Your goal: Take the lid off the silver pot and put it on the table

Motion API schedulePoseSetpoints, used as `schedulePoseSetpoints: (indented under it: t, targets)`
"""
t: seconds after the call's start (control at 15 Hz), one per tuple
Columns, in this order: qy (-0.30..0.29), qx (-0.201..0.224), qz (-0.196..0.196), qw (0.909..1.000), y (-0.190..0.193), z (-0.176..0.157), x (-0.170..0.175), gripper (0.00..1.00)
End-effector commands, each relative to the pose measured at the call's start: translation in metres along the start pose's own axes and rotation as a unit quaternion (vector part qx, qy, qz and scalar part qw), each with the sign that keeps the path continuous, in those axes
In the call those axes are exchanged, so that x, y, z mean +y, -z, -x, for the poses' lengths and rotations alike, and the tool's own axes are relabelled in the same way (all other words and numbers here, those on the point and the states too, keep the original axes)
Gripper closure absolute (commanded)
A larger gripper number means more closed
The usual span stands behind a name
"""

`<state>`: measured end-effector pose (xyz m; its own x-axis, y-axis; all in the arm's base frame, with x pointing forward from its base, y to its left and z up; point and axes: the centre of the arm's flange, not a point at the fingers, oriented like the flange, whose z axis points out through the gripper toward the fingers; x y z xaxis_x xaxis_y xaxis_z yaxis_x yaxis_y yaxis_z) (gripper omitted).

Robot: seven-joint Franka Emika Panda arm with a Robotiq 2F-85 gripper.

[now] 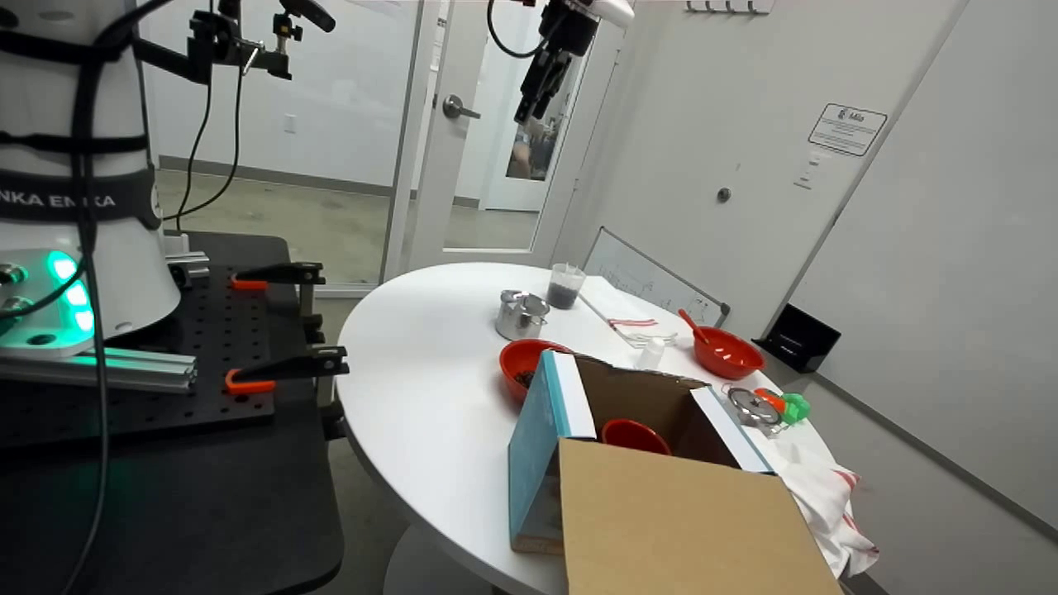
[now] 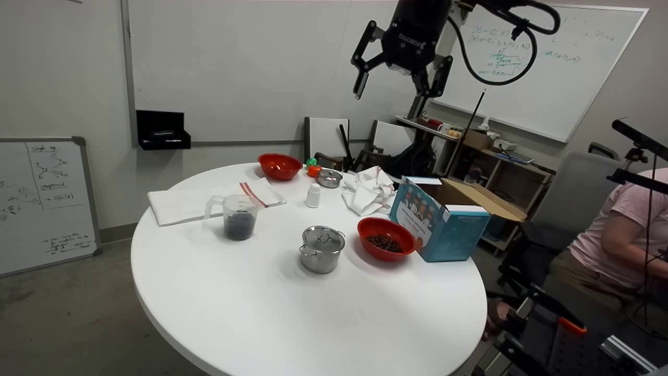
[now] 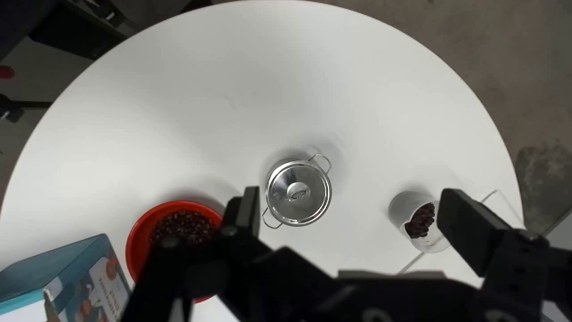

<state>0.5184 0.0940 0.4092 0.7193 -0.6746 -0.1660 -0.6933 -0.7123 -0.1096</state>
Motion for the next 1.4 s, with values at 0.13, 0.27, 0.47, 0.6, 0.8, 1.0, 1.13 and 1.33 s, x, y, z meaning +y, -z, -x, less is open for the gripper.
schedulePoseSetpoints:
  t: [0.13,0.27,0.47,0.6,0.8,1.0,1.13,1.33]
  targets:
    - [0.0,-0.008,0.005,1.0,-0.011,-0.006,-0.01,0.0]
    - [-0.036,-0.018,-0.003,0.9992,-0.012,-0.009,-0.013,0.0]
    - [-0.118,-0.034,-0.032,0.9919,-0.035,0.008,0.0,0.0]
    - [-0.166,-0.043,-0.05,0.9839,-0.056,0.012,0.008,0.0]
    - [-0.241,-0.033,-0.069,0.9675,-0.097,0.009,0.021,0.0]
    - [-0.311,-0.004,-0.088,0.9463,-0.129,-0.001,0.029,0.0]
    - [-0.35,0.017,-0.093,0.9319,-0.139,-0.004,0.026,0.0]
    - [-0.343,0.009,-0.081,0.9358,-0.139,-0.005,0.032,0.0]
